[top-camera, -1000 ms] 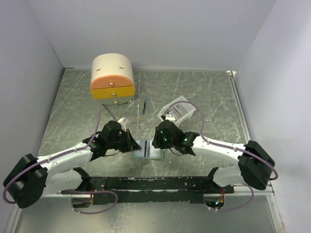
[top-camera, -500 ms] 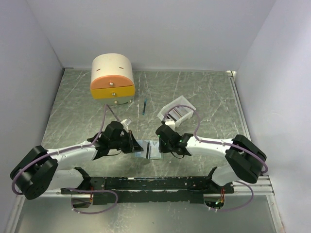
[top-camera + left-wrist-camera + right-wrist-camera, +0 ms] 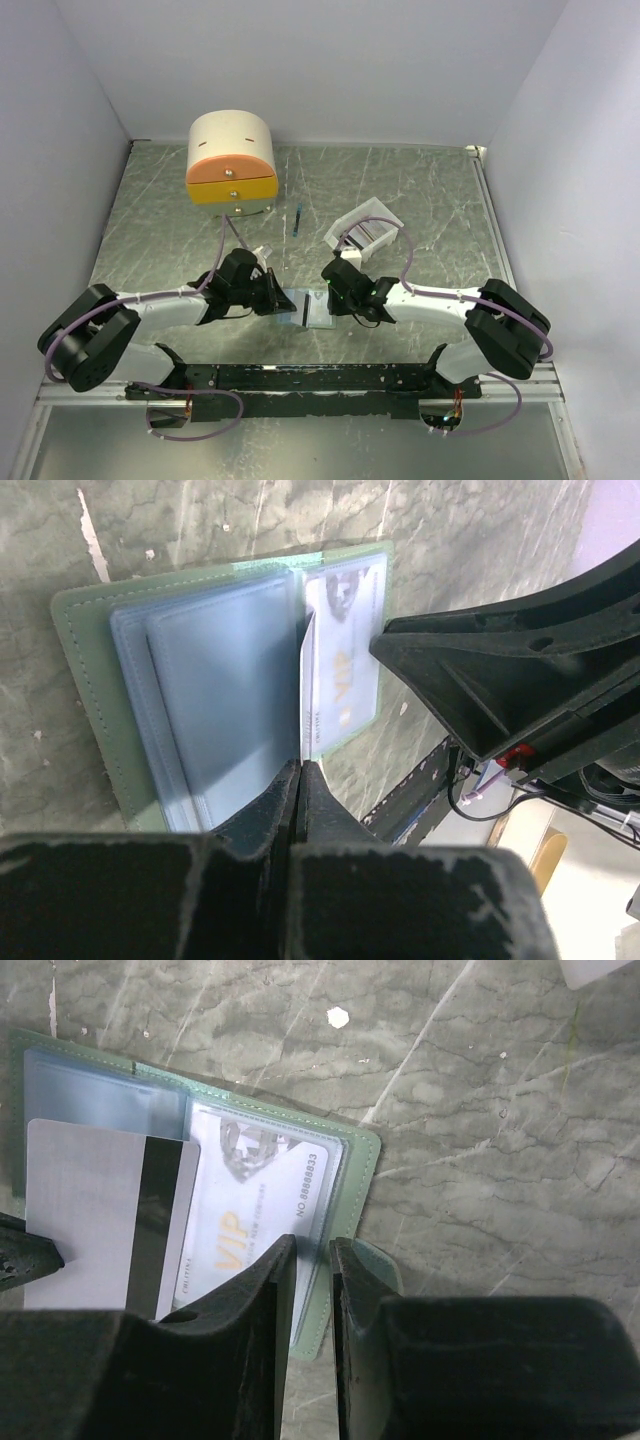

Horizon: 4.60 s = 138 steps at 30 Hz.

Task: Put the credit cards into the card holder
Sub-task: Insert the credit card into the card holder.

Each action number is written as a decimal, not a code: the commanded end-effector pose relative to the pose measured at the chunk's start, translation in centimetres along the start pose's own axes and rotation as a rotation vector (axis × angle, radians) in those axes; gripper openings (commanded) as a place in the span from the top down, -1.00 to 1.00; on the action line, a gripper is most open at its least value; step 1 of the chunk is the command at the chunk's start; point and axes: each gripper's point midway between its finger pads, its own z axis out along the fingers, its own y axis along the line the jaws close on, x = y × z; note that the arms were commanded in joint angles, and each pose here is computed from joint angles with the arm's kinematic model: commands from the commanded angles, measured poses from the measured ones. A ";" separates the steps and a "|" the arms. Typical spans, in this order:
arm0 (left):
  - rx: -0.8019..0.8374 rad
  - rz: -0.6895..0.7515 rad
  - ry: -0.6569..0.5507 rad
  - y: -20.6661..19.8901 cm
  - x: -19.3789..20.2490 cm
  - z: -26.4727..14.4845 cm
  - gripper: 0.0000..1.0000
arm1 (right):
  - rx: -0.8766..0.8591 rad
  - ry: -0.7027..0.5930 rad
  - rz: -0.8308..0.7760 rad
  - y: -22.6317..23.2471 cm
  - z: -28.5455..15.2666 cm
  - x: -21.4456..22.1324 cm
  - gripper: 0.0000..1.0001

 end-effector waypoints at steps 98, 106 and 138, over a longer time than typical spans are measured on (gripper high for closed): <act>-0.060 0.003 -0.048 0.5 -2.1 1.5 0.16 | 0.015 -0.012 0.065 -0.4 -1.2 0.6 0.66; -0.049 0.002 -0.042 0.7 -1.7 1.8 0.15 | 0.002 0.002 0.084 -0.2 -0.5 1.1 0.68; -0.065 0.045 -0.050 -0.7 -1.8 2.5 0.13 | -0.014 -0.002 0.091 -0.3 -0.4 1.5 0.72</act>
